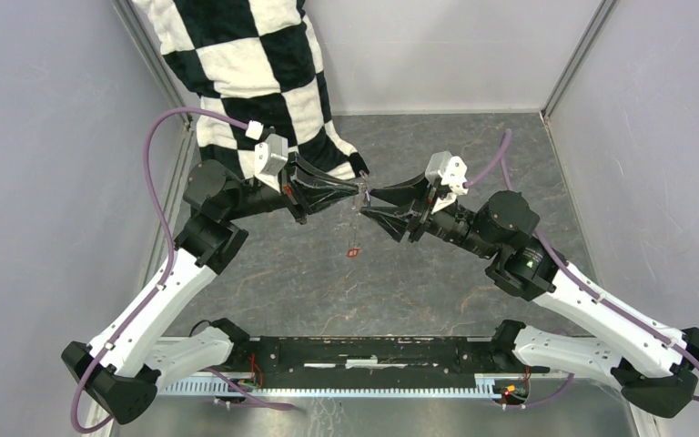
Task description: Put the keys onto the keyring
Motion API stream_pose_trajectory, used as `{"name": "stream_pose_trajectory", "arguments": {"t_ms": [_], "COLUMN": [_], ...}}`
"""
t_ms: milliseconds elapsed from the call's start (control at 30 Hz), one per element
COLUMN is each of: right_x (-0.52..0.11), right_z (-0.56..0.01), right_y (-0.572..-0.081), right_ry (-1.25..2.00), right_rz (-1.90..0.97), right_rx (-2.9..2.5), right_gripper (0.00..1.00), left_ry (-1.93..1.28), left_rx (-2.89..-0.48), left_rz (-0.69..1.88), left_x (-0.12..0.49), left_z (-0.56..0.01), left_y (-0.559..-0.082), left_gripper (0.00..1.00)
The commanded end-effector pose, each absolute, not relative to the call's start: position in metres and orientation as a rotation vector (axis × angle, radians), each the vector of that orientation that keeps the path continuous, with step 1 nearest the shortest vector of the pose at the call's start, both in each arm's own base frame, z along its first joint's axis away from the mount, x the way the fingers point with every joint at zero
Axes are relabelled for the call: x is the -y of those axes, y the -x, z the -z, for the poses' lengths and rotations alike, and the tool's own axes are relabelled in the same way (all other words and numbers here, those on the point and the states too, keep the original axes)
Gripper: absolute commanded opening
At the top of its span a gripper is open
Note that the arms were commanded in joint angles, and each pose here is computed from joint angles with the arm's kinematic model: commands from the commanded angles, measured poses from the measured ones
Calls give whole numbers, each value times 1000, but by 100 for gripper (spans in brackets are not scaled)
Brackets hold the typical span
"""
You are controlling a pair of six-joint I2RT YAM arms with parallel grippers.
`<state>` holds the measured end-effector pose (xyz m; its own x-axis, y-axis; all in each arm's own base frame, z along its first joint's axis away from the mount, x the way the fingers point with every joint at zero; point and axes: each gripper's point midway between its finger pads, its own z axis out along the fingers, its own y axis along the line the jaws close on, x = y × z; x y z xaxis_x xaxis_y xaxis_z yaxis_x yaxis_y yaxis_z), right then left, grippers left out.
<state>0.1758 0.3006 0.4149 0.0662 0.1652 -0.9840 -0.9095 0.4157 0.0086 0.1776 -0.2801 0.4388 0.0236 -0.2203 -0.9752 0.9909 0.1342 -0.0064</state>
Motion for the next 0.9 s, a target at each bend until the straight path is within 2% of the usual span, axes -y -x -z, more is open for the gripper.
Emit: {"name": "stream_pose_trajectory", "arguments": {"t_ms": [0, 233, 433, 500, 667, 867], "right_x": [-295, -291, -291, -291, -291, -293], "right_z": [-426, -425, -425, -424, -416, -410], "right_y": [-181, -181, -179, -177, -172, -164], "right_ry": [745, 734, 744, 750, 784, 819], "right_rz": [-916, -904, -914, -915, -930, -961], "right_rx": [-1195, -1200, -1193, -1196, -1219, -1247], "right_gripper": [45, 37, 12, 6, 1, 0], "left_ry": [-985, -1005, -1011, -1007, -989, -1002], "left_rx": [-1010, -1003, -993, -993, -992, -986], "left_rz": [1239, 1245, 1234, 1224, 1209, 1207], "left_x": [276, 276, 276, 275, 274, 275], "left_z": [-459, -458, -458, -457, -456, -455], "left_y": [-159, -156, -155, -157, -159, -159], "left_gripper": [2, 2, 2, 2, 2, 2]}}
